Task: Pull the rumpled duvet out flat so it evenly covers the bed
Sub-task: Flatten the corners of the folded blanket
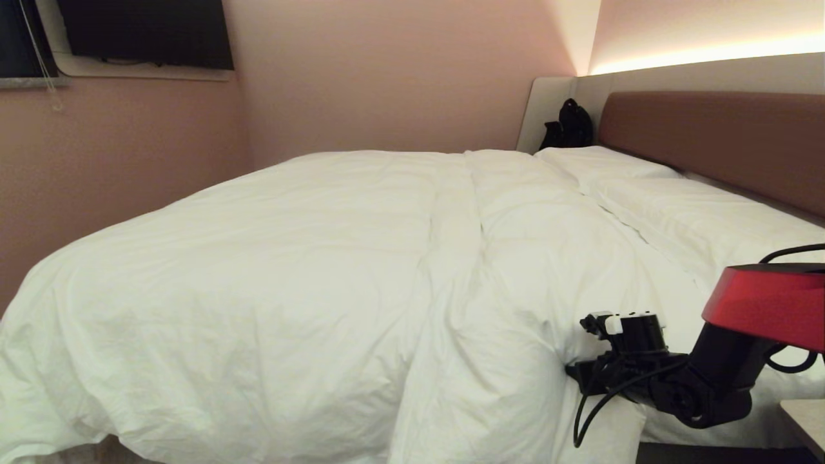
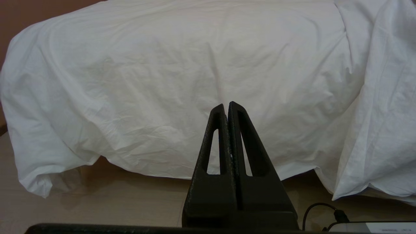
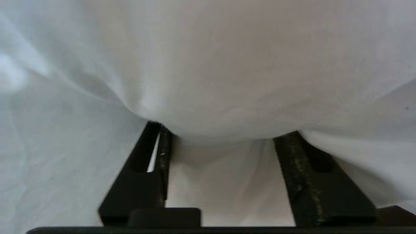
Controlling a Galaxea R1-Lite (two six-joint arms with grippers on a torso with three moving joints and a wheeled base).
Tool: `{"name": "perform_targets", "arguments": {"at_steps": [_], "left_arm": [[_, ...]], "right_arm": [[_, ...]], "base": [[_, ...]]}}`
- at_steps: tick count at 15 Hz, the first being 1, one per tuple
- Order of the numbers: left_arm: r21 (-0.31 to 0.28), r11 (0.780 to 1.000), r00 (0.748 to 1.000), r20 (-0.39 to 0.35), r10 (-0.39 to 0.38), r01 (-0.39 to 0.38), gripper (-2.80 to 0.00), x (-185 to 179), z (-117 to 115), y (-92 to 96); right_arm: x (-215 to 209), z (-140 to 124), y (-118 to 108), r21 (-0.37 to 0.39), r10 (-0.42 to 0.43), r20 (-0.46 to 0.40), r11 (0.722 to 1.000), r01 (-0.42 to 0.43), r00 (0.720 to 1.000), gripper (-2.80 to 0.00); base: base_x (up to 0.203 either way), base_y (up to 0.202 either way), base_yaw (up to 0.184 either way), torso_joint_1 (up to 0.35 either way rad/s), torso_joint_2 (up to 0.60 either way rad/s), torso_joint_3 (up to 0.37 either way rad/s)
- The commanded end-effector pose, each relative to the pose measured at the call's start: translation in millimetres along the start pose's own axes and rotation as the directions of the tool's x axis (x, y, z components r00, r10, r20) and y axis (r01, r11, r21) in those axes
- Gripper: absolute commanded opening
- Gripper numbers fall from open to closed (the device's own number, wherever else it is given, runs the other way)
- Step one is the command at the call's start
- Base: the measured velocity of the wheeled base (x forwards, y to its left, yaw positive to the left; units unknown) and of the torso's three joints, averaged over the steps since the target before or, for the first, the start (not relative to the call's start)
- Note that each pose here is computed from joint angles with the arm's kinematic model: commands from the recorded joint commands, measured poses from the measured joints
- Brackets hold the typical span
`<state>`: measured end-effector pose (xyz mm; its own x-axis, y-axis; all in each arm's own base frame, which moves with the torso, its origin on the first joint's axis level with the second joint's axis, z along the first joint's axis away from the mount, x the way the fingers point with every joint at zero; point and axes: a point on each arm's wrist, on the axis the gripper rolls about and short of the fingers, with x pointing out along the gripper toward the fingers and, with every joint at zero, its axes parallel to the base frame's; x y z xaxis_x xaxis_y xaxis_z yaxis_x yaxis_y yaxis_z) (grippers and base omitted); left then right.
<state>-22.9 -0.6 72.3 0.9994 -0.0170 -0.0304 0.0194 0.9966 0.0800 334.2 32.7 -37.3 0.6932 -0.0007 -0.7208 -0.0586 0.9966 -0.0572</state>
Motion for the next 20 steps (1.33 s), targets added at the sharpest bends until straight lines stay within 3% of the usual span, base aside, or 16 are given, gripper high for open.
{"name": "perform_targets", "arguments": {"at_steps": [1, 9, 17, 20], "left_arm": [[0.0, 1.0, 1.0, 0.0, 0.0, 0.0, -2.8, 0, 0, 0.0], [0.0, 1.0, 1.0, 0.0, 0.0, 0.0, -2.8, 0, 0, 0.0], [0.0, 1.0, 1.0, 0.0, 0.0, 0.0, -2.8, 0, 0, 0.0], [0.0, 1.0, 1.0, 0.0, 0.0, 0.0, -2.8, 0, 0, 0.0]], "right_arm": [[-2, 0, -1, 0.004, 0.0, 0.001, 1.0, 0.0, 1.0, -2.8], [-56, 8, -11, 0.034, -0.008, 0.06, 0.999, 0.006, 0.998, -2.8], [-71, 8, -15, 0.079, -0.013, 0.08, 0.997, 0.006, 0.997, -2.8], [-98, 11, -20, 0.091, -0.026, 0.127, 0.996, 0.014, 0.992, -2.8]], "base": [[0.0, 0.0, 0.0, 0.0, 0.0, 0.0], [0.0, 0.0, 0.0, 0.0, 0.0, 0.0], [0.0, 0.0, 0.0, 0.0, 0.0, 0.0], [0.0, 0.0, 0.0, 0.0, 0.0, 0.0]]}}
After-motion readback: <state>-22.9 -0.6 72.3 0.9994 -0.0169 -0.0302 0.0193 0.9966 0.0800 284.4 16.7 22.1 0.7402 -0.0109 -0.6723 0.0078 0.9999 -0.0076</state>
